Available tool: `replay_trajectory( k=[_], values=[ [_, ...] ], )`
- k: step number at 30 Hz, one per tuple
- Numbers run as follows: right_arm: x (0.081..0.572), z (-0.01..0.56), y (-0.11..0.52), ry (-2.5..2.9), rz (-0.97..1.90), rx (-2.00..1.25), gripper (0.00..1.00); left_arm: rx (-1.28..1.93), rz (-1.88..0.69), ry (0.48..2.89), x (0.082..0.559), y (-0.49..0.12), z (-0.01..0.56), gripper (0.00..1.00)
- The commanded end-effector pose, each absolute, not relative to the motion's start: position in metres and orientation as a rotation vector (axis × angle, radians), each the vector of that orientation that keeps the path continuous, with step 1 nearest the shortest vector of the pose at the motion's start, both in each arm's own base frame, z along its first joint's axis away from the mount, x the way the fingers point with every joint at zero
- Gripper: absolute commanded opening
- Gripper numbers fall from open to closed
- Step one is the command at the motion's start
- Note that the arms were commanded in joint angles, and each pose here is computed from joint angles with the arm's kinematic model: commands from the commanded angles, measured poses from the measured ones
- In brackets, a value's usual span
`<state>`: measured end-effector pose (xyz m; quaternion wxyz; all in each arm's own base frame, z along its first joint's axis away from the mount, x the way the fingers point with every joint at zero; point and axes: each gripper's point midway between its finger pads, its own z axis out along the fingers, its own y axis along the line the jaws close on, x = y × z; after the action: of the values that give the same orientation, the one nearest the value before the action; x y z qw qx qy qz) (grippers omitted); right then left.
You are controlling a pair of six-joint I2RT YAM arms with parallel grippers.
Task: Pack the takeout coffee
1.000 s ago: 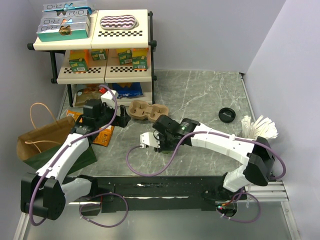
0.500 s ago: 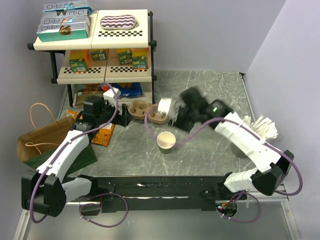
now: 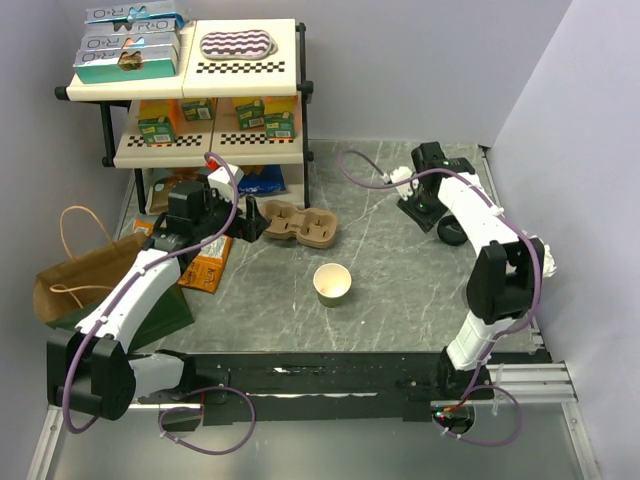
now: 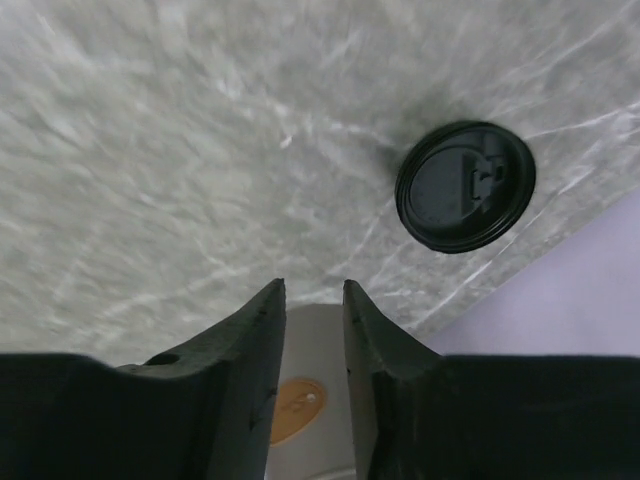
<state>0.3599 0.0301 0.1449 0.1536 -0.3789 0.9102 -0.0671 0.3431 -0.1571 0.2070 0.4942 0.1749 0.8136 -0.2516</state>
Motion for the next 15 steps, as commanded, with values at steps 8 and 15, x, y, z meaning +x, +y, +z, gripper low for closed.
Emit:
replay_trajectory(
  k=[8,15],
  values=[
    [0.347,0.109,-0.034,2.617,-0.417,-1.601,0.36,0.445,-0.633,1.872,0.351,-0.164,0.231,0.97],
    [0.365,0.096,-0.061,2.689,-0.491,-1.616,0.36,0.433,-0.651,1.885,0.352,-0.166,0.227,0.97]
  ],
)
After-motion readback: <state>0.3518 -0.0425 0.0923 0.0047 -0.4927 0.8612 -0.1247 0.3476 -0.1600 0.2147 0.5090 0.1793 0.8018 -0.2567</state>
